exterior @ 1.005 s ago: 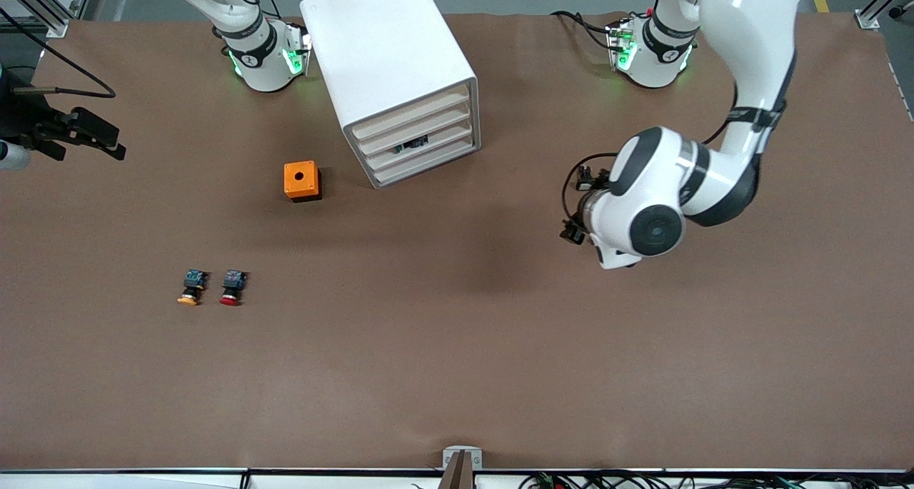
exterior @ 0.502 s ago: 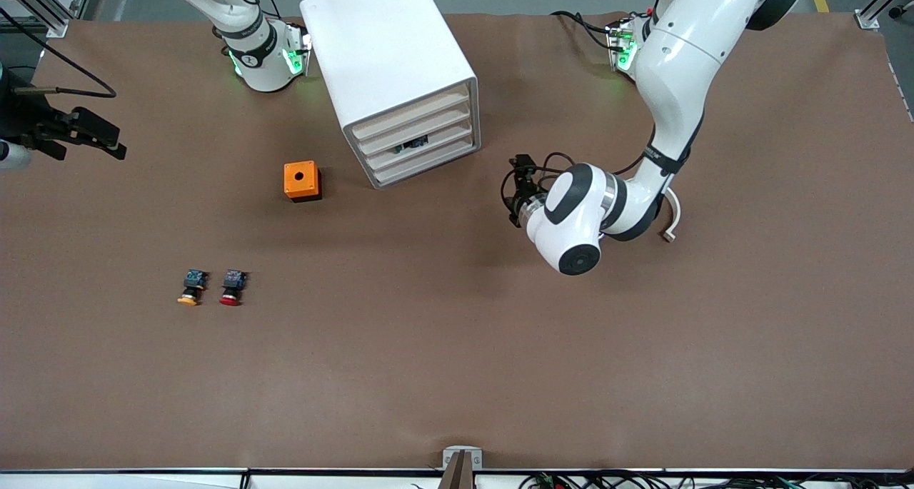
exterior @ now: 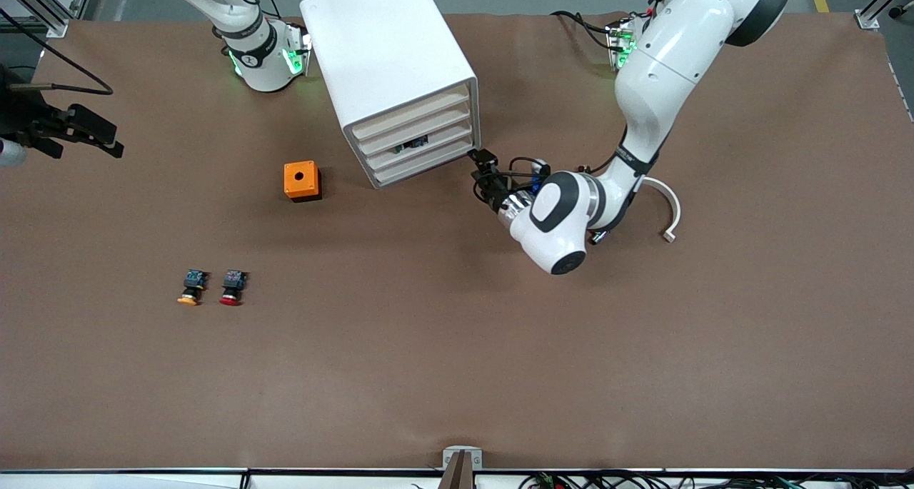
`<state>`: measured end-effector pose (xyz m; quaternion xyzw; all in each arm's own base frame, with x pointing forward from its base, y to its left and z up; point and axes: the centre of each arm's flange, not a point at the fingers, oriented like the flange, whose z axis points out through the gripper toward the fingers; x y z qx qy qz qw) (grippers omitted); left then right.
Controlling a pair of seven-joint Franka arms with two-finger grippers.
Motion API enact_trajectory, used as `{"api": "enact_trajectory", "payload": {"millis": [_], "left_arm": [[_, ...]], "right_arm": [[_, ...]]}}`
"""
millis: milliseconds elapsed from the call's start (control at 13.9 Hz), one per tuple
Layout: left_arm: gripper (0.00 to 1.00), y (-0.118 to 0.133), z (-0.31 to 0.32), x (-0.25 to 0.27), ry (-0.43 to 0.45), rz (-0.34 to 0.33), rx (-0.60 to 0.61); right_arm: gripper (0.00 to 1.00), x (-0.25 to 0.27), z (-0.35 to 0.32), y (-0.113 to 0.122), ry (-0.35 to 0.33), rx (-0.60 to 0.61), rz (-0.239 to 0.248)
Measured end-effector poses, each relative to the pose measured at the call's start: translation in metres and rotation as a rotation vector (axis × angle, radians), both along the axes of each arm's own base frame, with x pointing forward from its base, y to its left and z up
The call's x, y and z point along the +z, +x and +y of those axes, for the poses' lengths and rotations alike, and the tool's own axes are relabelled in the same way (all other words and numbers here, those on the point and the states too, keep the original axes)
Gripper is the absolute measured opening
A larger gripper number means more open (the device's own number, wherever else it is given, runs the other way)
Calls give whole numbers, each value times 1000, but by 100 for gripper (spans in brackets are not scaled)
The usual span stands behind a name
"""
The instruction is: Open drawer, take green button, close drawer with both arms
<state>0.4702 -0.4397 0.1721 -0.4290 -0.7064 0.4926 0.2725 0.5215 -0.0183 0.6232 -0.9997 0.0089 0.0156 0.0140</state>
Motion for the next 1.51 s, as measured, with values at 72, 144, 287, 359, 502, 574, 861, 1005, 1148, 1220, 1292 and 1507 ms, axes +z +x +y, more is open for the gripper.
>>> {"api": "enact_trajectory", "payload": {"millis": [72,144,287,359,502,574,861,1005,1148,1220,1292,1507], "left_arm": [[56,-8,-8,-6,13,27,4],[56,-14,-14,-9,24,50,10],[56,-22,-22,-14,27,85,25],[56,-26,-27,-16,25,97,26],[56,-36,-35,-19,24,112,20],[53,-41,-39,-21,25,116,11],[52,-56,-51,-31,37,117,-9],[50,-59,-54,-32,39,113,-11],[35,-64,-61,-33,42,94,-12],[24,-66,-65,-34,45,83,-12],[12,-68,-67,-34,47,77,-13],[10,-61,-64,-33,45,69,-7]], "right_arm": [[100,-2,0,1,0,0,5],[100,-5,0,3,0,0,10],[100,-16,-1,10,0,-1,27],[100,-28,-2,16,1,-3,47],[100,-54,-5,33,0,-7,80],[100,-67,-7,41,-1,-10,99],[100,-104,-27,66,-23,-35,136],[100,-102,-23,68,-30,-102,134],[100,-98,-1,70,-40,-230,132],[100,-97,19,70,-46,-294,131],[100,-97,43,70,-45,-362,133],[100,-95,113,65,-15,-556,141]]}}
